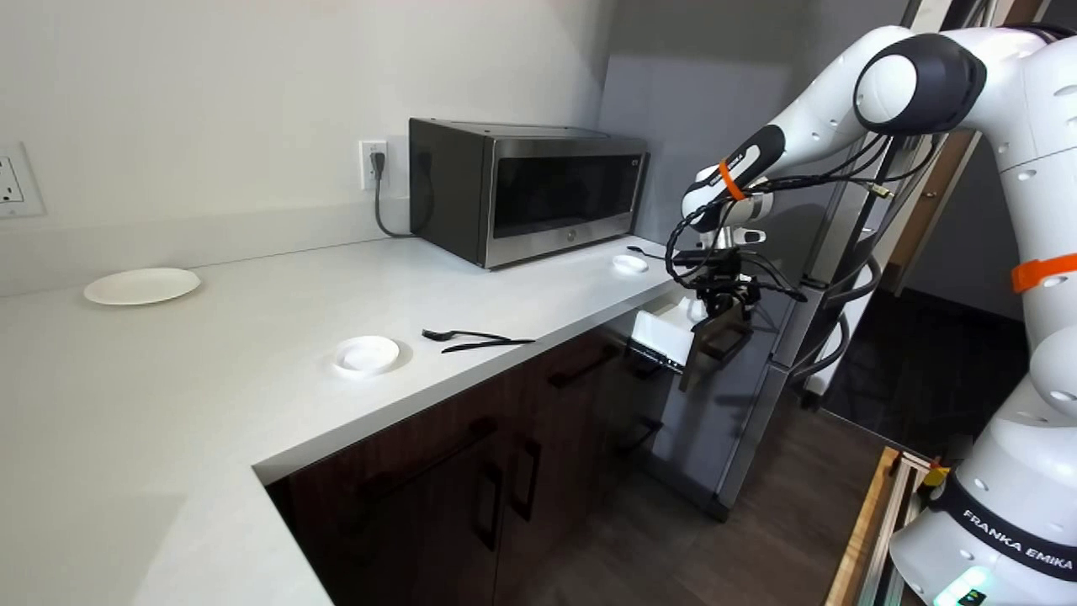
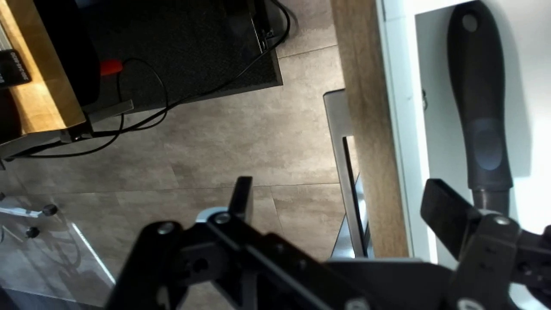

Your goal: Open the top drawer then remove the spoon inside

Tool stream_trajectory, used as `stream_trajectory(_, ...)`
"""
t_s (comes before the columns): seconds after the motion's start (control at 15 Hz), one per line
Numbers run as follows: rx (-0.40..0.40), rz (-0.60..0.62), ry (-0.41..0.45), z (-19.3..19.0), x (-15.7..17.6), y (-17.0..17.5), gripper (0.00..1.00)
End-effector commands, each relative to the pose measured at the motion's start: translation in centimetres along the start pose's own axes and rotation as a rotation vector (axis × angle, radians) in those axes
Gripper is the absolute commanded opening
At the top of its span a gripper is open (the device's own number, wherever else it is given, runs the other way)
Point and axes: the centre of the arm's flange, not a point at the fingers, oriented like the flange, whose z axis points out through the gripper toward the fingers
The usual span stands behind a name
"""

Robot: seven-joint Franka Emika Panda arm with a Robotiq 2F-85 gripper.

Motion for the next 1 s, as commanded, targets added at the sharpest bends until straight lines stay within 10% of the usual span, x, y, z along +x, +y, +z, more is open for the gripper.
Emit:
stream_trajectory(0.0,-0.051,0.006,0.006,2.0,0.6,-0.7,1.0)
stream_trajectory(0.93,-0.248,0.024,0.179,6.9,14.6,6.5,1.0)
